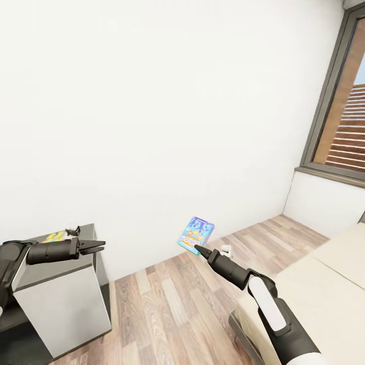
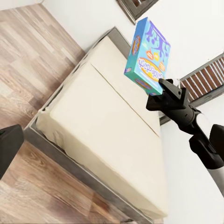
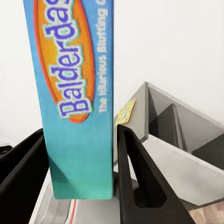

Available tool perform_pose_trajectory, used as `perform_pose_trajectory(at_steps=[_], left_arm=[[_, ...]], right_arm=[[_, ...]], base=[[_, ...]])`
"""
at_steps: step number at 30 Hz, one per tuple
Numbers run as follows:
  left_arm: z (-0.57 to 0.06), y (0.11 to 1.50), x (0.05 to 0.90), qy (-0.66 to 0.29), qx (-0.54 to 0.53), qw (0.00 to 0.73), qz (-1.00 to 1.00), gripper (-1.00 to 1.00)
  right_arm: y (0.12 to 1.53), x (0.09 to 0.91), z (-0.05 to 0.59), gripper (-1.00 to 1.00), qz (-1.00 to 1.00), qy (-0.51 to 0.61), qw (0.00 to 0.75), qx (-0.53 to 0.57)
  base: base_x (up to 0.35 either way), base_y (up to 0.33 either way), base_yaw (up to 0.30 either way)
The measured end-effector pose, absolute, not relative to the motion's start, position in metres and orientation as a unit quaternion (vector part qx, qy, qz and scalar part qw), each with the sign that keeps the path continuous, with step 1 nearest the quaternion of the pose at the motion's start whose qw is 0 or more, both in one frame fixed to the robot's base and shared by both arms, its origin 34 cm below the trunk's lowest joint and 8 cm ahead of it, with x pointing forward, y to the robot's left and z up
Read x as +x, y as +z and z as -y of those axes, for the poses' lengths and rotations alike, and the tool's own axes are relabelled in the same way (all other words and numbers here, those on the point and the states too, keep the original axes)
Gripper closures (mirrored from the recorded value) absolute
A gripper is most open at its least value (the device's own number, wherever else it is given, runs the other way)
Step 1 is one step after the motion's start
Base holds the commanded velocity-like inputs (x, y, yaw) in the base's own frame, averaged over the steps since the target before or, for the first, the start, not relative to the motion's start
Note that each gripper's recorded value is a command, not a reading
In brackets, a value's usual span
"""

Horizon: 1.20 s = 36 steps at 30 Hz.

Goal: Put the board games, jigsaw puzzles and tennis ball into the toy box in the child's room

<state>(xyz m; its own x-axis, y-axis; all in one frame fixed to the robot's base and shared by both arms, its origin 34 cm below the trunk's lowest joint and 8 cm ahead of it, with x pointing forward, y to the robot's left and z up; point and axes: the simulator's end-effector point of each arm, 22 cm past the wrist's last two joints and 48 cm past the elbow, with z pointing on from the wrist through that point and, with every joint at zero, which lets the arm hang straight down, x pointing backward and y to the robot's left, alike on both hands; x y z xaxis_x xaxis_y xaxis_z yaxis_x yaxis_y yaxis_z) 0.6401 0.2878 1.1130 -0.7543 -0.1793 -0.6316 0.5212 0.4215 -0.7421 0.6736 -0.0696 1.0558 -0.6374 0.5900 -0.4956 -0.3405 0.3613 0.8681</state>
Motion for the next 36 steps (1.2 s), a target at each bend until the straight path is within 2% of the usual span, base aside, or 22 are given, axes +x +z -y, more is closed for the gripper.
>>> perform_pose_trajectory(at_steps=[7,24,36], left_arm=[[-0.288,1.114,0.640,-0.526,0.111,0.333,-0.774,-1.00],[-0.288,1.124,0.636,-0.525,0.116,0.341,-0.771,-1.00],[-0.288,1.125,0.636,-0.525,0.116,0.342,-0.771,-1.00]], right_arm=[[1.058,0.673,0.069,1.00,-0.711,0.559,0.418,0.087],[1.068,0.671,0.069,1.00,-0.708,0.558,0.425,0.081],[1.068,0.671,0.069,1.00,-0.708,0.558,0.425,0.082]], base=[[0.103,-0.104,0.079],[0.104,-0.053,0.198],[0.114,0.000,0.018]])
